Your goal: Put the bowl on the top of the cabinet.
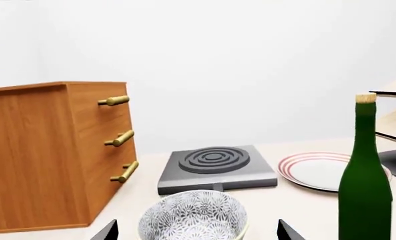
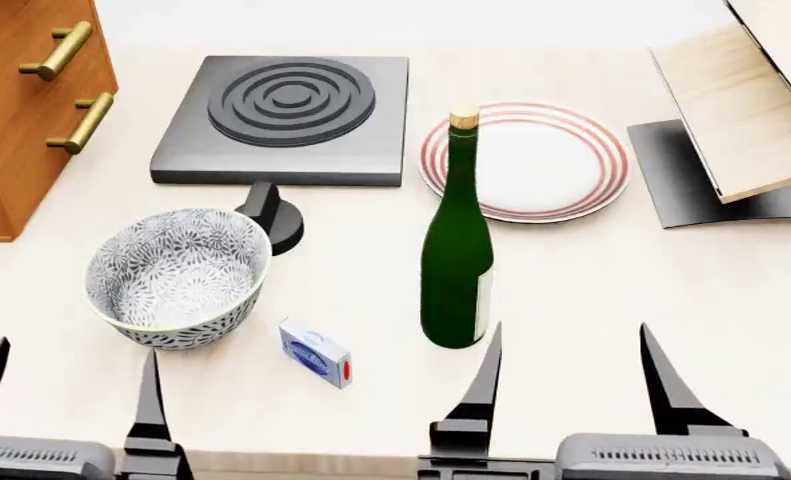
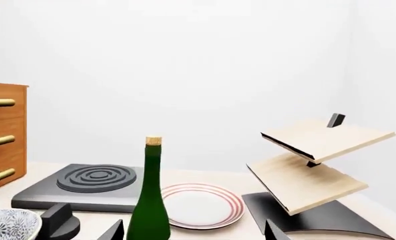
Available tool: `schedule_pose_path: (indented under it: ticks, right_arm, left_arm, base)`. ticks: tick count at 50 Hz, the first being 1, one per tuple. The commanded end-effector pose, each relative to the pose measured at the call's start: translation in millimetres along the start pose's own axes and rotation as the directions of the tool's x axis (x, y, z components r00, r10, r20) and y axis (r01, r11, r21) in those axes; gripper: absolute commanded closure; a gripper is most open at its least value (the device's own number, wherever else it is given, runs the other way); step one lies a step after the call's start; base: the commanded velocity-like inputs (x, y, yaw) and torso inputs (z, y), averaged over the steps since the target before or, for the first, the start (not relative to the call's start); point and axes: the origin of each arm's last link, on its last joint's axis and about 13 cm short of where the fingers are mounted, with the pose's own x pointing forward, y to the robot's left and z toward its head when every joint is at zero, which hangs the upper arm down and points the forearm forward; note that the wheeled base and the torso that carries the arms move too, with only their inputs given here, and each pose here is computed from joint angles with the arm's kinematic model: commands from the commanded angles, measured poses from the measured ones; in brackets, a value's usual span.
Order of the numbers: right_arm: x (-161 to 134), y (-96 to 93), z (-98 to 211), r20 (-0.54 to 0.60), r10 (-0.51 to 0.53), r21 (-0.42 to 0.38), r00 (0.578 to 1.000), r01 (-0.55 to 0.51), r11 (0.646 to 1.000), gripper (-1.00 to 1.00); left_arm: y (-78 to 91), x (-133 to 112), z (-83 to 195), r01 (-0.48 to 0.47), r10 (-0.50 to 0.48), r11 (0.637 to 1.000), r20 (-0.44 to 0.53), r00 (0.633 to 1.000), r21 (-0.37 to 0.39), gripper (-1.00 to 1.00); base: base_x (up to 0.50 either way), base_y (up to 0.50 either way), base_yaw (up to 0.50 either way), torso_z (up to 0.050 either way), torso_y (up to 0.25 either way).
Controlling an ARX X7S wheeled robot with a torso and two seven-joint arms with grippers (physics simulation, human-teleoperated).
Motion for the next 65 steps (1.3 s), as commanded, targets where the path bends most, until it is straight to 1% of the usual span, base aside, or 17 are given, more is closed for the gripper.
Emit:
schedule_pose_path:
  ticks: [1, 7, 11, 15, 26, 28, 32, 40, 52, 58, 65]
  right_arm:
    - [1, 0.0, -1, -0.011, 0.001, 0.006, 1.0, -0.001, 1.0, -1.0]
    - [-1, -1.4, 0, -0.013, 0.014, 0.015, 1.0, -0.014, 1.0, -1.0]
    - [-1, -1.6, -1, -0.009, 0.008, 0.001, 1.0, -0.008, 1.0, -1.0]
    - [-1, -0.4, -1, -0.015, 0.002, 0.01, 1.0, -0.002, 1.0, -1.0]
    - [0, 0.1, 0, -0.011, 0.004, 0.017, 1.0, -0.004, 1.0, -1.0]
    - [0, 0.0, 0, -0.014, 0.002, 0.022, 1.0, -0.002, 1.0, -1.0]
    - [0, 0.2, 0, -0.007, 0.002, -0.004, 1.0, -0.002, 1.0, -1.0]
    - [0, 0.9, 2, -0.002, -0.003, -0.021, 1.0, 0.003, 1.0, -1.0]
    - [-1, 2.0, 3, 0.006, 0.006, -0.014, 1.0, -0.006, 1.0, -1.0]
    - [0, 0.9, 5, 0.01, 0.001, -0.002, 1.0, -0.001, 1.0, -1.0]
    - [0, 0.9, 4, 0.01, -0.008, -0.014, 1.0, 0.009, 1.0, -1.0]
  left_arm:
    - [0.6, 0, 2, -0.005, 0.005, 1.0, 0.007, 1.0, 0.0, -1.0]
    - [0.0, -2, 3, -0.003, 0.003, 1.0, 0.009, 1.0, -0.005, -1.0]
    - [-0.3, -2, 2, -0.002, 0.002, 1.0, 0.009, 1.0, -0.007, -1.0]
    - [-0.9, -3, 3, 0.0, 0.0, 1.0, 0.01, 1.0, -0.005, -1.0]
    - [-1.4, -4, 6, 0.001, -0.001, 1.0, 0.019, 1.0, 0.0, -1.0]
    - [-1.3, -5, 7, 0.003, -0.003, 1.0, 0.022, 1.0, -0.002, -1.0]
    - [-1.0, -4, 7, 0.0, 0.0, 1.0, 0.024, 1.0, -0.003, -1.0]
    - [-0.6, -4, 8, -0.003, 0.003, 1.0, 0.027, 1.0, -0.004, -1.0]
    - [-0.1, -5, 10, -0.005, 0.005, 1.0, 0.029, 1.0, -0.005, -1.0]
    - [-0.4, -5, 11, -0.005, 0.005, 1.0, 0.031, 1.0, -0.004, -1.0]
    - [-0.4, -5, 12, -0.005, 0.005, 1.0, 0.034, 0.999, -0.003, -1.0]
  base:
    - [0.0, 0.0, 0.0, 0.0, 0.0]
    - [0.0, 0.03, 0.0, 0.0, 0.0]
    - [0.0, 0.49, 0.0, 0.0, 0.0]
    - [0.0, 0.49, 0.0, 0.0, 0.0]
    - [0.0, 0.04, 0.0, 0.0, 0.0]
    - [0.0, 0.4, 0.0, 0.0, 0.0]
    - [0.0, 0.5, 0.0, 0.0, 0.0]
    - [0.0, 0.5, 0.0, 0.0, 0.0]
    - [0.0, 0.49, 0.0, 0.0, 0.0]
    - [0.0, 0.04, 0.0, 0.0, 0.0]
    - [0.0, 0.19, 0.0, 0.0, 0.0]
